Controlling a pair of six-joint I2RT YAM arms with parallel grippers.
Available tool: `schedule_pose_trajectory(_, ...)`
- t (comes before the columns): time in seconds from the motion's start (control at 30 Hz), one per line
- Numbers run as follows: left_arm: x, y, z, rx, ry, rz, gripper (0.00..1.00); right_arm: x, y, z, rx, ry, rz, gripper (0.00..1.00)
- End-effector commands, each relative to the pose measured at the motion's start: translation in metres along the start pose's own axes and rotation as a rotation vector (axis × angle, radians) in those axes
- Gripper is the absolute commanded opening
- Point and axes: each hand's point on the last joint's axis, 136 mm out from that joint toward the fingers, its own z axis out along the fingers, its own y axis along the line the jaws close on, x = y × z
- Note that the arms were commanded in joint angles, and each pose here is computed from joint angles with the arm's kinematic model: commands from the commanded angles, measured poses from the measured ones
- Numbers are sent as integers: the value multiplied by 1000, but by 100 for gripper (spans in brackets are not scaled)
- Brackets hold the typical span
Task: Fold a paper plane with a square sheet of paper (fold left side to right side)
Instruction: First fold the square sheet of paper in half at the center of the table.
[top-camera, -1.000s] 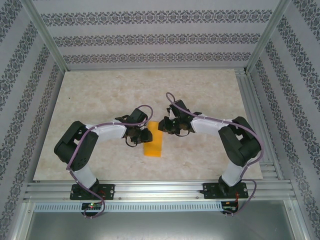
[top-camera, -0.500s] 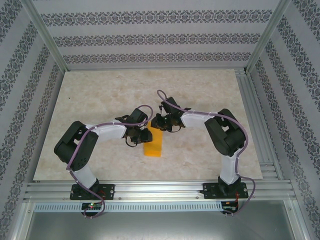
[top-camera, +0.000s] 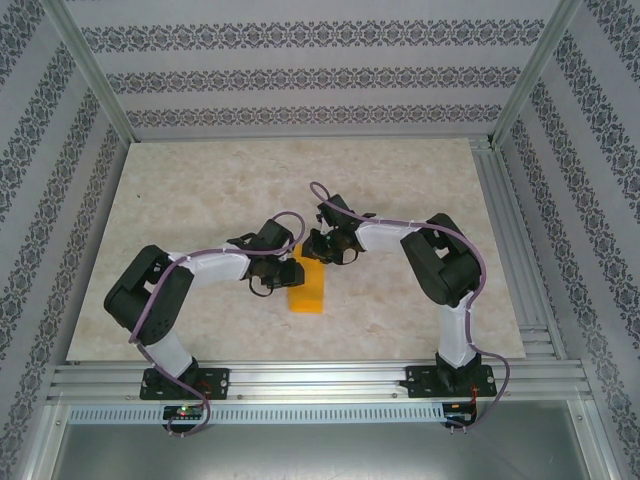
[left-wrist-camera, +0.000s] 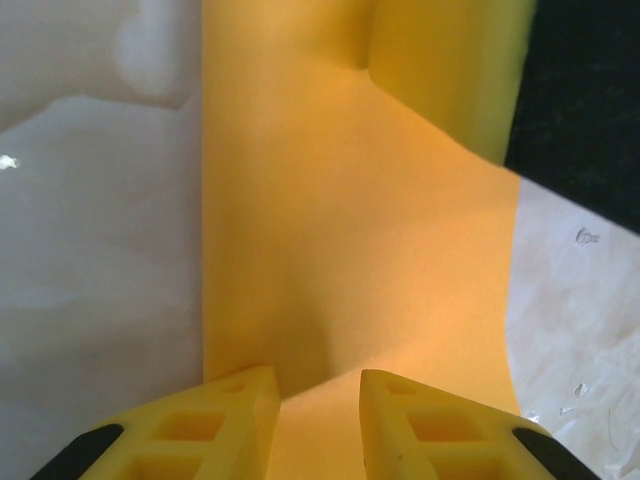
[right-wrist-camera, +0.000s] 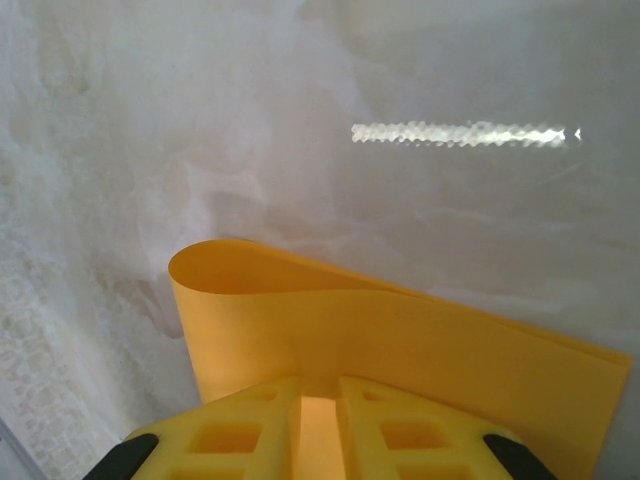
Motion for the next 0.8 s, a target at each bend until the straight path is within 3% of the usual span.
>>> schedule_pose_trajectory(0.0, 38, 19, 4, -43, 107, 0, 31, 12, -31, 14, 113, 32, 17, 19)
schedule_pose_trajectory(0.77, 77, -8, -4, 98, 97, 70, 32, 13, -37, 18, 129, 41, 21, 19)
